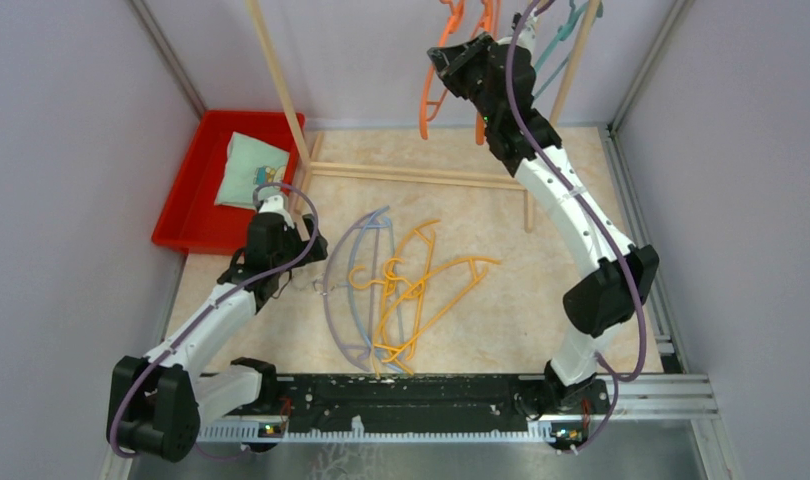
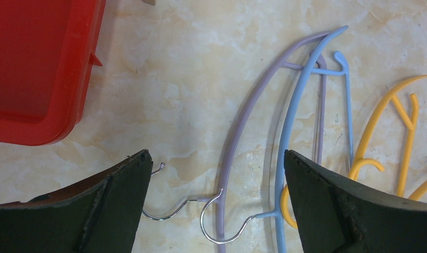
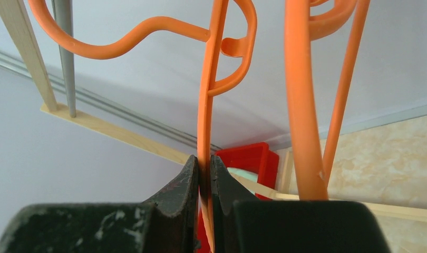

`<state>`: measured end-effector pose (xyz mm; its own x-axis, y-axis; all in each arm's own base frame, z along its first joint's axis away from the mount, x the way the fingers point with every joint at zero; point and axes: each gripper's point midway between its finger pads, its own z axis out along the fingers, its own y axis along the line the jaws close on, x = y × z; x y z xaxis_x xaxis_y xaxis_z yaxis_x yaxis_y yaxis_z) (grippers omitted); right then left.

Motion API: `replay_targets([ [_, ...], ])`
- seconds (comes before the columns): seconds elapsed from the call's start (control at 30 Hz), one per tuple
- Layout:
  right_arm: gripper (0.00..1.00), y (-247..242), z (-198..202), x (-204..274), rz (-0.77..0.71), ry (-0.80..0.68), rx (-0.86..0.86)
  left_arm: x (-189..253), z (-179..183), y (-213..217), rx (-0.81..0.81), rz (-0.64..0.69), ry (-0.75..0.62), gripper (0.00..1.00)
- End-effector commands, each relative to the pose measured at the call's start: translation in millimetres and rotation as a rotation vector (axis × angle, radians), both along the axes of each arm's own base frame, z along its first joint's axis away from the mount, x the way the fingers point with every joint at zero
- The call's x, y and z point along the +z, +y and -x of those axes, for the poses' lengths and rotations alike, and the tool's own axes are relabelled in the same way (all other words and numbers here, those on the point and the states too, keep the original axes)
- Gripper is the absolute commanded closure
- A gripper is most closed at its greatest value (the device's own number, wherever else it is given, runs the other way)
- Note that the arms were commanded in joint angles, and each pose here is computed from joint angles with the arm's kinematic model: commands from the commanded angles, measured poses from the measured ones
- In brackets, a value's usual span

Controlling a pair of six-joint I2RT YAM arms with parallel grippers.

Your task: Organize the hangers

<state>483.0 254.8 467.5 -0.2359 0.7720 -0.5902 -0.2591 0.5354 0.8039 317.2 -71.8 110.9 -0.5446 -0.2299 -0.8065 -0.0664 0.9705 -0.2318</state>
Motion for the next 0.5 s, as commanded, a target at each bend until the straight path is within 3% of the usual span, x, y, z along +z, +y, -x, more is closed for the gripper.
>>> replay_targets([
  [0.0,0.96,-34.6,19.2,29.0,-0.040,-0.050,-0.069,7.5,-7.1,-2.2,-0.005,0.017,-0.032,0.00],
  [0.47,0.95,-91.2,31.3,12.7,-0.029,-0.010,-0.173,1.3,1.1,-1.3,0.001,0.028,-0.014,0.00],
])
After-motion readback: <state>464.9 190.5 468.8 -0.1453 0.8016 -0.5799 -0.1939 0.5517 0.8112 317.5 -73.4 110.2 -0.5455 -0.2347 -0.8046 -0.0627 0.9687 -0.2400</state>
